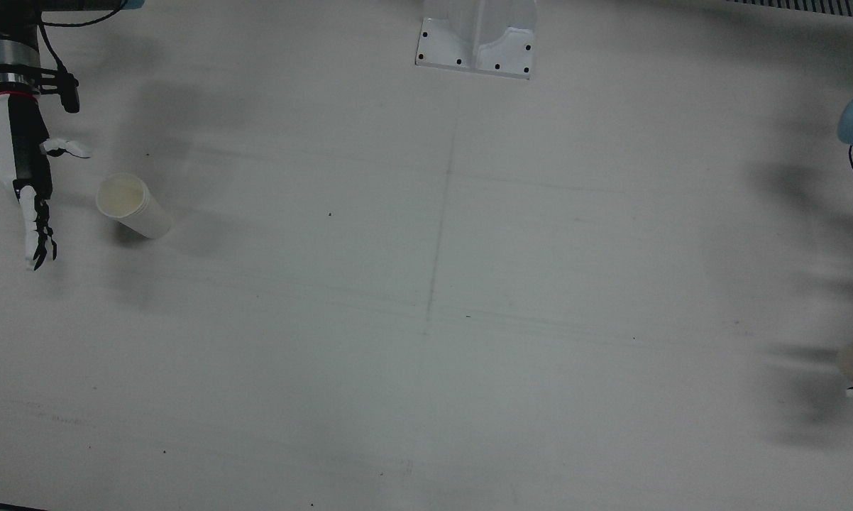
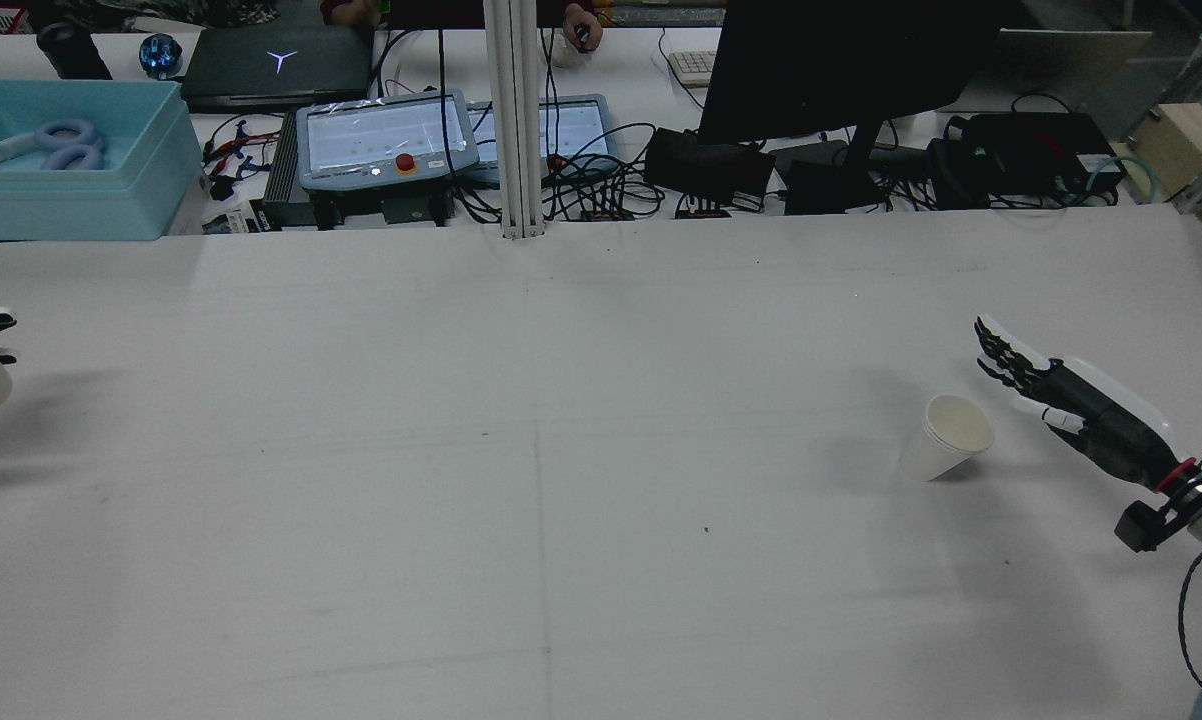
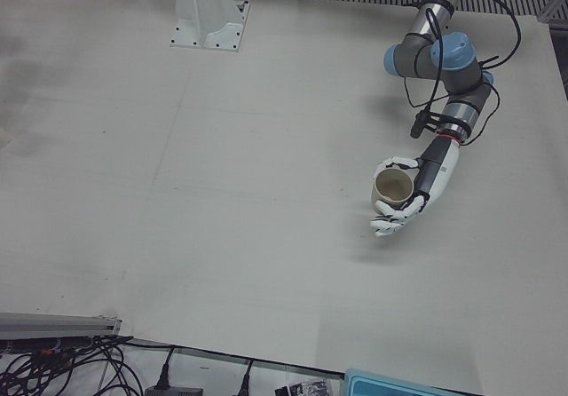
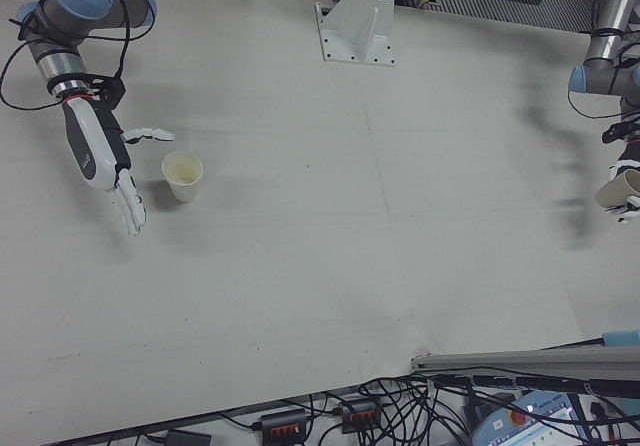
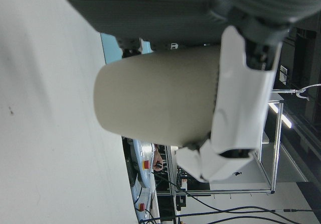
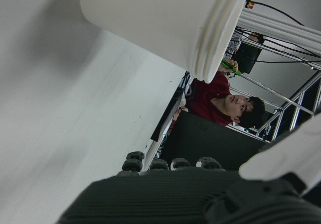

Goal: Pour water
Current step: 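Lower the open right hand beside the white paper cup, then close the right hand fingers around the white paper cup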

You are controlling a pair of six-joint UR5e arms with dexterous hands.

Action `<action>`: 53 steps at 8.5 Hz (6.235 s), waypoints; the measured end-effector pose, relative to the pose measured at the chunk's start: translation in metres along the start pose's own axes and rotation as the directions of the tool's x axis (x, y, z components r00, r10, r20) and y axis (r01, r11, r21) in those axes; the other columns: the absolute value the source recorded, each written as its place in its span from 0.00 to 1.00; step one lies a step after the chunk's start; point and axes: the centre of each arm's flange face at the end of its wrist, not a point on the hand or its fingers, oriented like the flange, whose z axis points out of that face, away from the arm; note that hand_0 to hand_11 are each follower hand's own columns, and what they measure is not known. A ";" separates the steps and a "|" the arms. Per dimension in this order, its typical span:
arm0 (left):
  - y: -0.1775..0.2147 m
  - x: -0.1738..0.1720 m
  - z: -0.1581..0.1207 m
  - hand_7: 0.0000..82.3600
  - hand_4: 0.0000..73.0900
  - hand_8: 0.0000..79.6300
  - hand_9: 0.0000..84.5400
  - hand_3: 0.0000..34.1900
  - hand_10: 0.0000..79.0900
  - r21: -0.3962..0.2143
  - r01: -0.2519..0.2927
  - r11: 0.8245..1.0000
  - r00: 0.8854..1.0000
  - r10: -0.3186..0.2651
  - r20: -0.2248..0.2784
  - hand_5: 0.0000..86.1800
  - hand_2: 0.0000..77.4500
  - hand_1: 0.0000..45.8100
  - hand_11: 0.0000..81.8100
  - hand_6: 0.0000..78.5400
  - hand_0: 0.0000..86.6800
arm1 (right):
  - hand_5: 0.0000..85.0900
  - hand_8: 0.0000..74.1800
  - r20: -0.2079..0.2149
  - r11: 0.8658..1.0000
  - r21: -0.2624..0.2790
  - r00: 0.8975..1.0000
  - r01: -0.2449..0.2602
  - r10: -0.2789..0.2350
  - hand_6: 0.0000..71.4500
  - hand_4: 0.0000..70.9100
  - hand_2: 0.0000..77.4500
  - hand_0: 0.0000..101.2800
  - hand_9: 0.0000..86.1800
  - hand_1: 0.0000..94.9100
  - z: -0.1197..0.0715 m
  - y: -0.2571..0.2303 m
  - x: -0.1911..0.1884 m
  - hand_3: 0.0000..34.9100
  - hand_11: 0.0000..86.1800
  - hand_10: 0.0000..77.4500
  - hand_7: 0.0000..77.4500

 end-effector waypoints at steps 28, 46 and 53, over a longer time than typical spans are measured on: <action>0.021 0.045 0.001 0.38 0.34 0.23 0.27 0.00 0.26 0.008 -0.013 1.000 0.995 0.012 0.101 0.55 0.56 0.54 0.42 0.35 0.92 | 0.04 0.01 0.169 0.998 0.022 0.984 -0.061 0.056 0.01 0.01 0.22 0.44 0.01 0.16 -0.066 -0.030 0.092 0.00 0.01 0.01 0.02; 0.007 0.042 -0.001 0.36 0.34 0.23 0.27 0.00 0.27 0.006 -0.012 1.000 0.995 0.011 0.103 0.56 0.56 0.51 0.43 0.36 0.92 | 0.02 0.01 0.136 0.990 0.139 0.991 0.000 -0.019 0.01 0.01 0.23 0.39 0.01 0.13 -0.019 0.010 0.095 0.00 0.01 0.00 0.01; 0.010 0.042 0.000 0.36 0.34 0.24 0.27 0.00 0.27 0.001 -0.012 1.000 0.995 0.012 0.103 0.56 0.56 0.50 0.43 0.36 0.92 | 0.02 0.01 0.158 0.993 0.113 0.987 -0.026 0.008 0.01 0.01 0.23 0.39 0.01 0.12 0.003 0.028 0.100 0.00 0.01 0.00 0.01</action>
